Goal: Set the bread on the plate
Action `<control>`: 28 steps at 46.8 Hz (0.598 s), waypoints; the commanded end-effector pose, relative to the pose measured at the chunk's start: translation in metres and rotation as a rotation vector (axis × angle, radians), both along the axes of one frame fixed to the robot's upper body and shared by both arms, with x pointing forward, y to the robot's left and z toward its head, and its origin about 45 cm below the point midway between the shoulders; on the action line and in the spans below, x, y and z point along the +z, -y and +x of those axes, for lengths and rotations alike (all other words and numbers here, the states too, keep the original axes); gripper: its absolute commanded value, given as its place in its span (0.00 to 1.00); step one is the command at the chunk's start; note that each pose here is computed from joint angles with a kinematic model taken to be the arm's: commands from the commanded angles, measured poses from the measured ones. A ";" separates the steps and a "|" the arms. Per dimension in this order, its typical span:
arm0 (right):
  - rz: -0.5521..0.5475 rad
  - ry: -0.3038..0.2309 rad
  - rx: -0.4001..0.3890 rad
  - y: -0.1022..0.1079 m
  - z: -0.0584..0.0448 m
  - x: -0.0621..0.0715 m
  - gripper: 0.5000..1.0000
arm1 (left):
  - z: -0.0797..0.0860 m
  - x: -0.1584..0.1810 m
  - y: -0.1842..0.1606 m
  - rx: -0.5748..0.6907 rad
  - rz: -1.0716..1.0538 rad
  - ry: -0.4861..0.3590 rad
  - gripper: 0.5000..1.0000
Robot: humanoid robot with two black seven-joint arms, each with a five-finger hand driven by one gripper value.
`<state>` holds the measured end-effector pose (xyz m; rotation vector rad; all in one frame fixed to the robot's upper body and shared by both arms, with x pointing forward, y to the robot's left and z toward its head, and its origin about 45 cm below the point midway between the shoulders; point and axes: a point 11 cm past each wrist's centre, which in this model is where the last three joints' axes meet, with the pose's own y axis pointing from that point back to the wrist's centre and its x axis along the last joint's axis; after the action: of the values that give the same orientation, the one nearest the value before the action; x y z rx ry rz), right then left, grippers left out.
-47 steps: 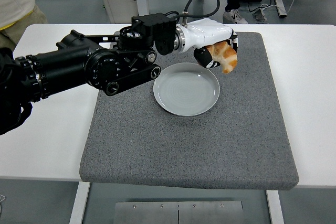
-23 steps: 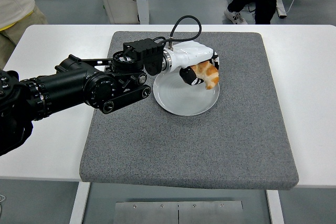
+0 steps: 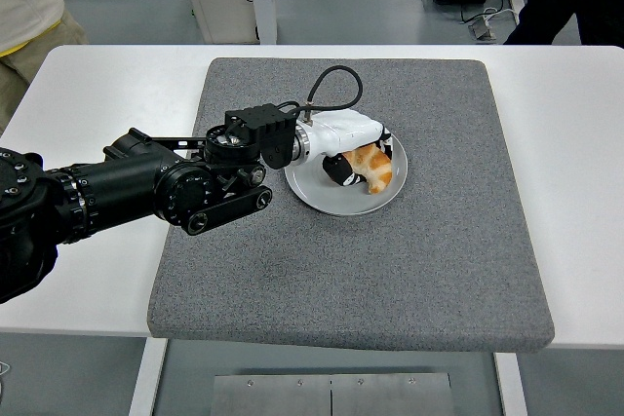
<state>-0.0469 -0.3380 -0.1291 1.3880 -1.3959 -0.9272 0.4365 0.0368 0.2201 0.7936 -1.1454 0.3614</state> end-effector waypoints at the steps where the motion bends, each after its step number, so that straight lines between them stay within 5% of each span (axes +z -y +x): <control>1: 0.000 0.001 0.000 0.000 0.001 0.000 1.00 | 0.000 -0.001 -0.001 0.004 0.000 -0.002 0.00; 17: 0.000 0.000 0.000 0.000 0.000 0.000 1.00 | 0.001 -0.003 -0.002 0.026 -0.002 -0.011 0.01; 22: 0.000 0.000 0.000 0.000 0.000 0.000 1.00 | 0.001 -0.001 -0.002 0.029 -0.012 -0.014 0.35; 25: 0.000 0.000 0.000 0.000 0.000 0.000 1.00 | 0.000 0.001 0.001 0.036 -0.042 -0.033 0.67; 28: 0.000 0.000 0.000 0.000 0.000 0.000 1.00 | -0.001 0.003 0.004 0.045 -0.078 -0.064 0.81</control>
<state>-0.0469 -0.3380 -0.1291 1.3879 -1.3959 -0.9271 0.4362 0.0356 0.2212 0.7773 -1.0825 0.4016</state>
